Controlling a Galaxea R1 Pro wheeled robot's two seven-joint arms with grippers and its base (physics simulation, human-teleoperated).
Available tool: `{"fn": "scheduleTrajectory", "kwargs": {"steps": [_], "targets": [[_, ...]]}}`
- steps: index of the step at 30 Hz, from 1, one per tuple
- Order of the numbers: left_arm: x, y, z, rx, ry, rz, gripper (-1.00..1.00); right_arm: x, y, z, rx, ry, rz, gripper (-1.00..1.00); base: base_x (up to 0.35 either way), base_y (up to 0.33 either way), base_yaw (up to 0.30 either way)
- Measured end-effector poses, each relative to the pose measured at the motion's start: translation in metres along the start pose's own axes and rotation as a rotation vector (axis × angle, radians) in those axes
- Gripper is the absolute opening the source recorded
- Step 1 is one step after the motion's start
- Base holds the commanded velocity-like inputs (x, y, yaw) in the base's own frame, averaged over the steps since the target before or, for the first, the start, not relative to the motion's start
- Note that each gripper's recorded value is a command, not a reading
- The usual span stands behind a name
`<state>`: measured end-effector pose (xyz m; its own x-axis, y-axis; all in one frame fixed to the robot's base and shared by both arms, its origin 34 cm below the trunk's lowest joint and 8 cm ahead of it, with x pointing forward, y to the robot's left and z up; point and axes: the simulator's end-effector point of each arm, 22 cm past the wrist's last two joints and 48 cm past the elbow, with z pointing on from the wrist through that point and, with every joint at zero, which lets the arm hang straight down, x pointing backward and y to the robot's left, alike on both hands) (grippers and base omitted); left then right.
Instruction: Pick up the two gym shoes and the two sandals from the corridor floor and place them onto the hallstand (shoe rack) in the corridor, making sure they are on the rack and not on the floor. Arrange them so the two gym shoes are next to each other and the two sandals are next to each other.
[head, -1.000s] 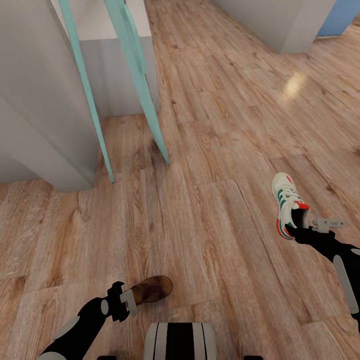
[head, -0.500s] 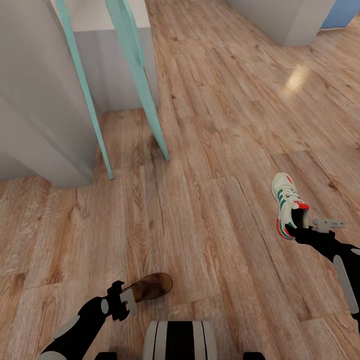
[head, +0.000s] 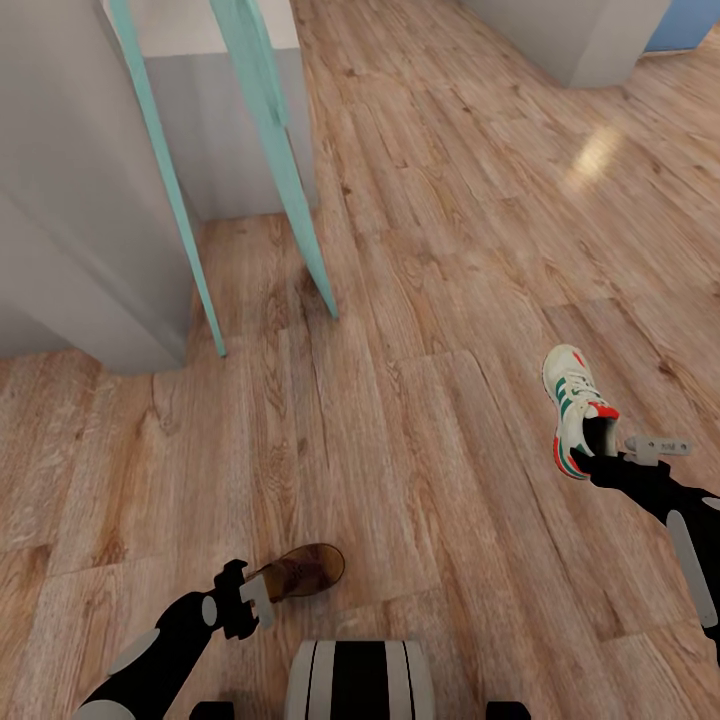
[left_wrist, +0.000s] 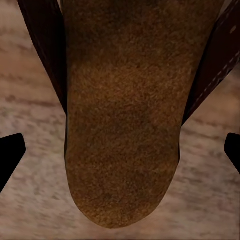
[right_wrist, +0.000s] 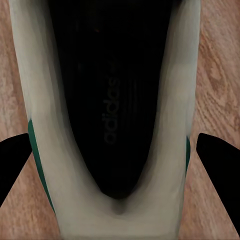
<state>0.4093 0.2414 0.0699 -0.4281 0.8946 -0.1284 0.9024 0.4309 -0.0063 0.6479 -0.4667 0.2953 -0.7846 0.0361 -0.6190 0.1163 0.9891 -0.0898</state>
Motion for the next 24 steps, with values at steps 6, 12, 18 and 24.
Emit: {"fn": "scheduleTrajectory", "kwargs": {"steps": [6, 12, 18, 24], "targets": [[0.005, -0.009, 0.007, 0.02, 0.009, -0.002, 1.0, 0.012, 0.001, 0.007, 0.001, 0.022, -0.003, -1.0, 0.0, 0.0, 0.0], [0.005, -0.009, 0.007, 0.02, 0.01, -0.003, 1.0, 0.012, 0.001, 0.007, 0.001, 0.022, -0.003, -1.0, 0.0, 0.0, 0.0], [0.005, -0.009, 0.007, 0.02, 0.01, -0.003, 1.0, 0.012, 0.001, 0.007, 0.0, 0.022, -0.003, -1.0, 0.0, 0.0, 0.0], [0.01, -0.015, 0.012, 0.034, 0.018, -0.005, 1.0, 0.021, 0.001, 0.013, 0.001, 0.038, -0.005, -1.0, 0.0, 0.0, 0.0]]}}
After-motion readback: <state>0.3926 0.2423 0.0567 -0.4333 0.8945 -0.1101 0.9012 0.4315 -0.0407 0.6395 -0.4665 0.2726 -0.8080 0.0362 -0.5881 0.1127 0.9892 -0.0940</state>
